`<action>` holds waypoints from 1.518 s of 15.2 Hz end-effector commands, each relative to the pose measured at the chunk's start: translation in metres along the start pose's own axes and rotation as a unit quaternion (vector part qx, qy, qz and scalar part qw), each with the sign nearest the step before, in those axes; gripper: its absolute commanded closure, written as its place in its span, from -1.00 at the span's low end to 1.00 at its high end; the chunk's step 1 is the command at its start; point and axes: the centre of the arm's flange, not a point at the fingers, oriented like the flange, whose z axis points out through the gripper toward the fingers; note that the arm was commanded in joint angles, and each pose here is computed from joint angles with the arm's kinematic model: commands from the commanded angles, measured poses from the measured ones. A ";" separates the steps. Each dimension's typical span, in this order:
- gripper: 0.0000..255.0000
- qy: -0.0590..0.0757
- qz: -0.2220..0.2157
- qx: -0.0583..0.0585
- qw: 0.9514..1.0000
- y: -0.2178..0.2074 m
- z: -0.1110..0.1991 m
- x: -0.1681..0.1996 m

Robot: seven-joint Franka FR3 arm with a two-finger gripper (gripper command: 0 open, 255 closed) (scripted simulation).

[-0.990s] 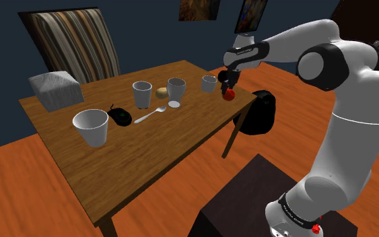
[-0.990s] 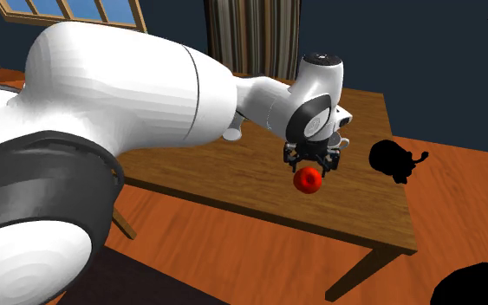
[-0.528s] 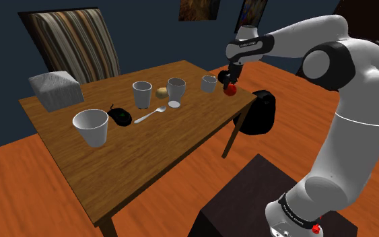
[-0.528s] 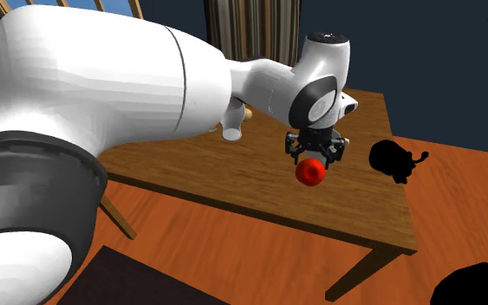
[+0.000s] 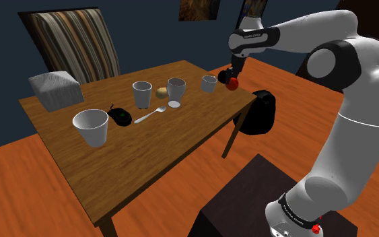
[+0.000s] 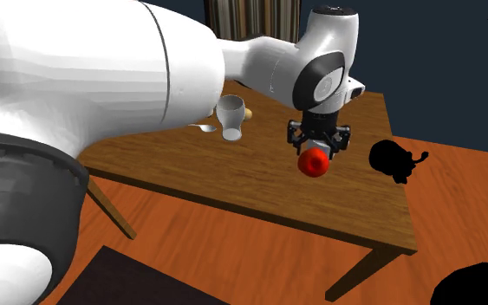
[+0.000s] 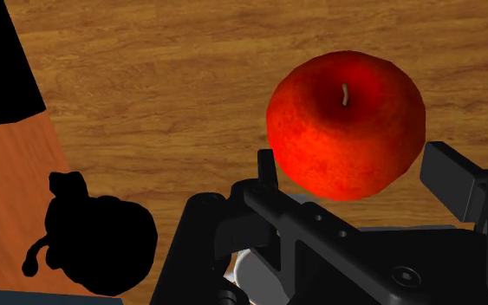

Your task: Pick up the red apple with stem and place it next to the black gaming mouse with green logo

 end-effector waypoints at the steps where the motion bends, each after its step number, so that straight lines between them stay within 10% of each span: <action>1: 1.00 0.000 0.000 0.000 1.000 0.002 -0.012 0.001; 6: 1.00 0.000 0.000 0.000 1.000 0.005 -0.033 0.002; 23: 1.00 0.000 0.000 0.000 1.000 -0.214 -0.060 0.048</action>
